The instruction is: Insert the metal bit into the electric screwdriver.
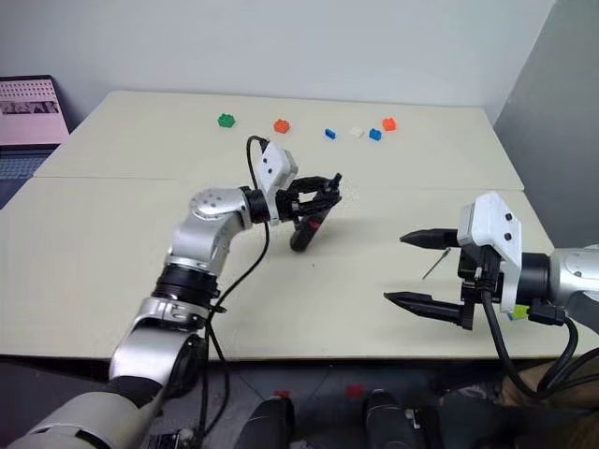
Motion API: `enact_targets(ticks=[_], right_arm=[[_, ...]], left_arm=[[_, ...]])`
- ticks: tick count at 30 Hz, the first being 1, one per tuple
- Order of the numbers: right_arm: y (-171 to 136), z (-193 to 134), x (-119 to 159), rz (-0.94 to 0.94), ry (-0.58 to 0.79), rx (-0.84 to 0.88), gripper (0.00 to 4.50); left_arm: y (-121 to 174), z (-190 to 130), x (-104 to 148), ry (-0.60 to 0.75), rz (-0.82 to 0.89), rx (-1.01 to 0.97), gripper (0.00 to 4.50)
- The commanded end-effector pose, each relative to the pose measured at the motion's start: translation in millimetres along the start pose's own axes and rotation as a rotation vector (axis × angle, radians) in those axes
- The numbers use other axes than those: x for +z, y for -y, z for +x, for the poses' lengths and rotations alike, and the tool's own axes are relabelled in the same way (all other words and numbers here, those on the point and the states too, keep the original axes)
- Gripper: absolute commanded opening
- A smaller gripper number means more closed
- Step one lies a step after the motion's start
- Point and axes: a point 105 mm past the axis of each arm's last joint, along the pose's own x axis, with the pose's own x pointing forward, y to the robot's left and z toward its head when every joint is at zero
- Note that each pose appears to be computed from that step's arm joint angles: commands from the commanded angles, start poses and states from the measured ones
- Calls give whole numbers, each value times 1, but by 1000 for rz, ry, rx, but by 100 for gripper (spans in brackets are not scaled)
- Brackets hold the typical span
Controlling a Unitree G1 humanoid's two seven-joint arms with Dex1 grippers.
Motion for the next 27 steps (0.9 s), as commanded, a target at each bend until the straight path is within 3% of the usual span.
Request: enact_targets(ticks=[1,9,19,27], right_arm=[[7,-1,11,-54,37,-51,450],[21,4,34,-85,157,-121,450],[19,8,33,-78,152,-86,450],[21,12,29,-85,129,-63,450]], left_arm=[[-6,-3,15,105,60,104,162],[-3,-17,0,146,11,214,162],[-2,-60,-8,109,11,295,162],[5,-68,-11,93,2,317,162]])
